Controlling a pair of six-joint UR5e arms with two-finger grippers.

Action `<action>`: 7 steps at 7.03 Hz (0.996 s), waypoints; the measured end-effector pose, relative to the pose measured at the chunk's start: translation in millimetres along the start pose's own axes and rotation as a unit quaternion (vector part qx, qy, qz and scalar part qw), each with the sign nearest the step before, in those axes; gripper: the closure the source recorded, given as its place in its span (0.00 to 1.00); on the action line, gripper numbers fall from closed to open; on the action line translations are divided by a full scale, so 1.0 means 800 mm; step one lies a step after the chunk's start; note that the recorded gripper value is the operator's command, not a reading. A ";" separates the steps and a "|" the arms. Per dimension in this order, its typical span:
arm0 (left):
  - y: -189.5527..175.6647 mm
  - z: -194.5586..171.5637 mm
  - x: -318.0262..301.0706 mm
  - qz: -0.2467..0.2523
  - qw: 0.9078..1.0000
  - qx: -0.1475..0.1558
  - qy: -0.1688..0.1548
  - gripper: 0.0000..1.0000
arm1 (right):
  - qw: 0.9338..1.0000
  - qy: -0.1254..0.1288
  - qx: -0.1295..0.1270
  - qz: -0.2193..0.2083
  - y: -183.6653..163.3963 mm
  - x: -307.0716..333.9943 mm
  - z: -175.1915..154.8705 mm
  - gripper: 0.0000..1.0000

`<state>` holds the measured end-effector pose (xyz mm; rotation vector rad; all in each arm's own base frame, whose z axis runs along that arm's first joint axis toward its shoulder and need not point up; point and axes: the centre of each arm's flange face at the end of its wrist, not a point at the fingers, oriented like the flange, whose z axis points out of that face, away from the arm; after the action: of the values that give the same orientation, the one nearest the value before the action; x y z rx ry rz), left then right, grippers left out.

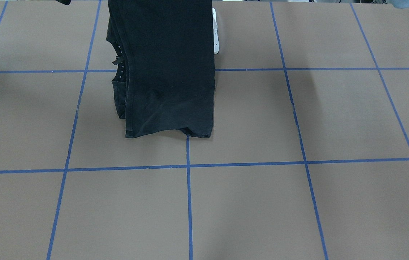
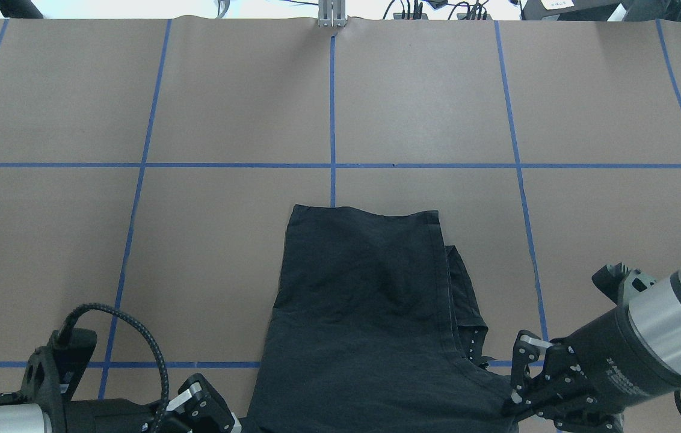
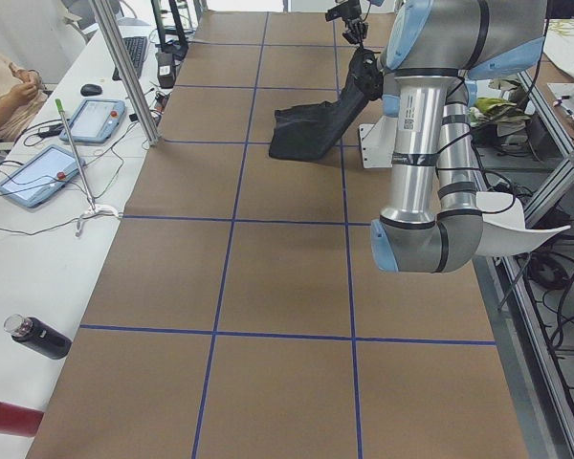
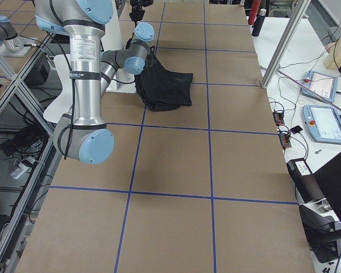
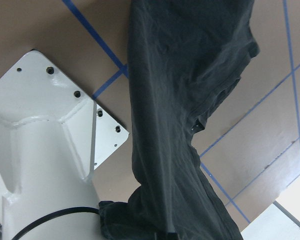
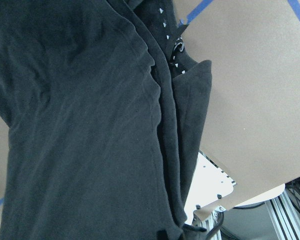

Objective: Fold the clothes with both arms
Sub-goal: 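Swing both grippers up and over, folding the near half onto the far half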

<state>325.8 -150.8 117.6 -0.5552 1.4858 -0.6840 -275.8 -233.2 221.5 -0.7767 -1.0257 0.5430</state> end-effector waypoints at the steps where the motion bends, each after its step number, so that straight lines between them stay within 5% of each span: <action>1: -0.011 0.005 0.017 0.015 1.000 0.011 0.011 1.00 | 1.000 -0.014 0.013 0.015 -0.028 -0.023 -0.006 1.00; 3: -0.051 0.052 0.058 0.056 0.996 0.061 0.021 1.00 | 0.998 -0.031 0.023 0.041 -0.089 -0.084 -0.016 1.00; 7: -0.160 0.130 0.125 0.111 0.981 0.157 0.012 1.00 | 0.997 -0.023 0.054 0.047 -0.178 -0.157 0.015 1.00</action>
<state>416.6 -319.2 140.8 -0.1386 1.4006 -0.7322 -334.4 -408.5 268.3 -0.7223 -0.9972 0.6928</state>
